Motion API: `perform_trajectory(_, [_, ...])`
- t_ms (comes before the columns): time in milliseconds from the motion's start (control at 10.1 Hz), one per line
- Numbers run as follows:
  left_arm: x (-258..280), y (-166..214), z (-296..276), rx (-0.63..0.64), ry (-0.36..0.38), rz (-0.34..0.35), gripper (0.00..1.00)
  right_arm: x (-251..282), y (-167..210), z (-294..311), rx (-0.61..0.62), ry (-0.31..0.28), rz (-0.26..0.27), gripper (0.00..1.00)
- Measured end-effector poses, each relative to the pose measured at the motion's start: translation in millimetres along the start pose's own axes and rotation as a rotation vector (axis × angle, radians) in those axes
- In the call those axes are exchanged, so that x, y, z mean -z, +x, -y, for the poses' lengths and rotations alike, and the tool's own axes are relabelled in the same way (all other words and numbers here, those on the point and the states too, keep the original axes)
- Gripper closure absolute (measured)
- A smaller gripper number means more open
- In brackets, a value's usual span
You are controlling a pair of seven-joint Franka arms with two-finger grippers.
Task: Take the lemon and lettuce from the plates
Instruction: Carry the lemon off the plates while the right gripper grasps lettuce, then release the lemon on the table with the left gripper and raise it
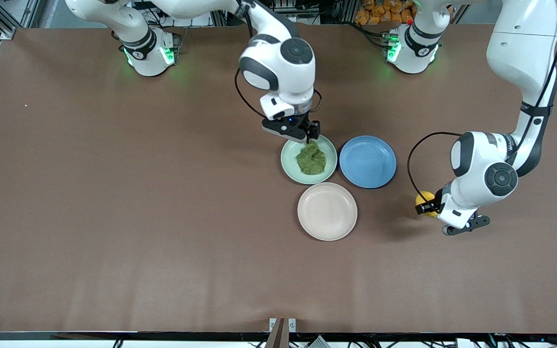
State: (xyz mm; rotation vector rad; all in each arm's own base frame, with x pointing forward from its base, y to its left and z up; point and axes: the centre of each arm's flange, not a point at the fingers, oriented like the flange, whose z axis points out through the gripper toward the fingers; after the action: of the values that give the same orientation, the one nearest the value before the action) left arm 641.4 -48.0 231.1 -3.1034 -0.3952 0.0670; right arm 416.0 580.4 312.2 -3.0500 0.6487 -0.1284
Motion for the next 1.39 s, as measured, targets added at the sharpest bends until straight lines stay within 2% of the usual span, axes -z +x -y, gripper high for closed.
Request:
perform_trajectory(99, [-1,3,8,-0.01,-0.001,0.0,0.33,-15,-5,5,-0.016,-0.001,-0.001,0.0])
perform_trajectory(396, [1,4,7,-0.019,-0.005,-0.006,0.01,-55,-15,15,-0.044,0.037,-0.046,0.0])
perform_trajectory(594, [5,5,5,-0.021,-0.009,-0.014,0.0,-87,-25,24,-0.034,0.037,-0.079,0.0])
perform_trajectory(693, [9,5,5,-0.016,-0.01,-0.018,0.0,-100,-28,28,-0.024,0.035,-0.09,0.06])
perform_trajectory(792, [12,2,5,-0.008,-0.009,-0.019,0.0,-107,-28,31,-0.019,0.034,-0.094,0.17])
perform_trajectory(1286, [29,-30,1,0.026,-0.022,-0.004,0.0,-106,-26,32,0.007,0.03,-0.134,0.89])
perform_trajectory(1385, [37,-41,1,0.024,-0.021,-0.006,0.0,-107,-27,32,0.009,0.029,-0.135,0.9])
